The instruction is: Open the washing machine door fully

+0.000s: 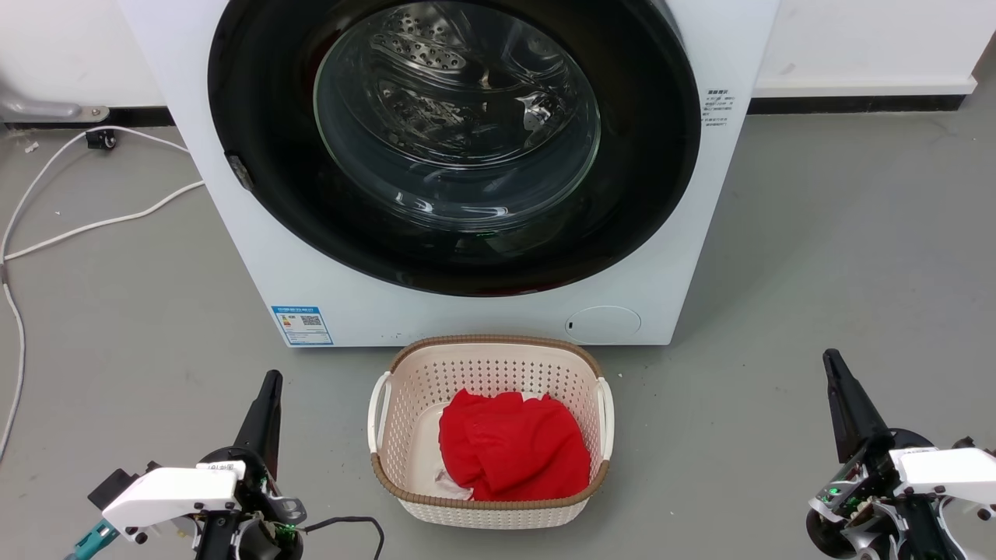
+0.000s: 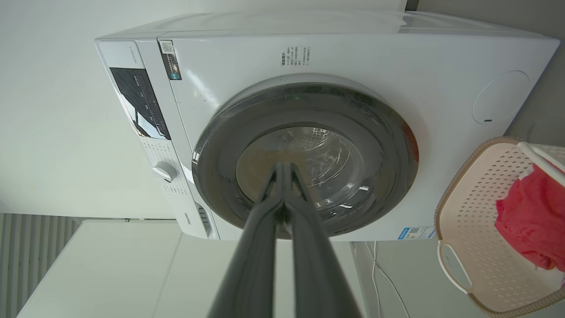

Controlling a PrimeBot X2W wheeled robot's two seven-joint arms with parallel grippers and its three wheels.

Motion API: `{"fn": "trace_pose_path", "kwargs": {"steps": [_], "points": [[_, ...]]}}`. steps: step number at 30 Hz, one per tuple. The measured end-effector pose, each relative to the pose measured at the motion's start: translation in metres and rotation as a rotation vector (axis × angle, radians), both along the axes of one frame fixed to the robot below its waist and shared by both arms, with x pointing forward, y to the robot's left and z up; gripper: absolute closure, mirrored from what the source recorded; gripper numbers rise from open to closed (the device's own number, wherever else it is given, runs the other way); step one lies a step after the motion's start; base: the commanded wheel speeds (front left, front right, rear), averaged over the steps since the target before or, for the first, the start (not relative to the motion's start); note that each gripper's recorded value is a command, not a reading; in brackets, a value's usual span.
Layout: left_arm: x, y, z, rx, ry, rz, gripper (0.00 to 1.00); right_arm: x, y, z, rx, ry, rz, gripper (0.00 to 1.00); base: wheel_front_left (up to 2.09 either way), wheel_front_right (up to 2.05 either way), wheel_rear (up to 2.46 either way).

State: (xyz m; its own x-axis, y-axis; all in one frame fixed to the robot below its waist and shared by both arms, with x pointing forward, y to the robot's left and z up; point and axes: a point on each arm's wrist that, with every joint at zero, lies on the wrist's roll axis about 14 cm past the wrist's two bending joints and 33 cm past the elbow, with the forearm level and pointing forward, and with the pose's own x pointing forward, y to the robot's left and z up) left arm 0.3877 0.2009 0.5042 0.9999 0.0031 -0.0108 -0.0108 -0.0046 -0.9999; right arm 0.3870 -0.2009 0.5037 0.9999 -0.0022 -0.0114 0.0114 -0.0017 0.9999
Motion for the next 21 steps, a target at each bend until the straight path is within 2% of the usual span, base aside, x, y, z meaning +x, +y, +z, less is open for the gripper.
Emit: {"fn": "trace_pose_path", "kwargs": {"steps": [18,19,21], "points": [[0.0,0.0,0.0,0.003,0.001,-0.003,1.0,0.0,0.0,0.0,0.0,0.0,0.0,1.0,0.0,0.0,0.0],[-0.001,-0.001,-0.002,0.002,0.005,-0.003,0.0,-0.001,0.0,-0.002,0.001,0.004,0.0,0.0,0.0,0.0,0.0],[-0.005,-0.001,-0.011,-0.004,0.035,-0.002,0.0,-0.005,0.0,-0.011,0.005,0.033,-0.001,0.0,0.0,0.0,0.0]]}}
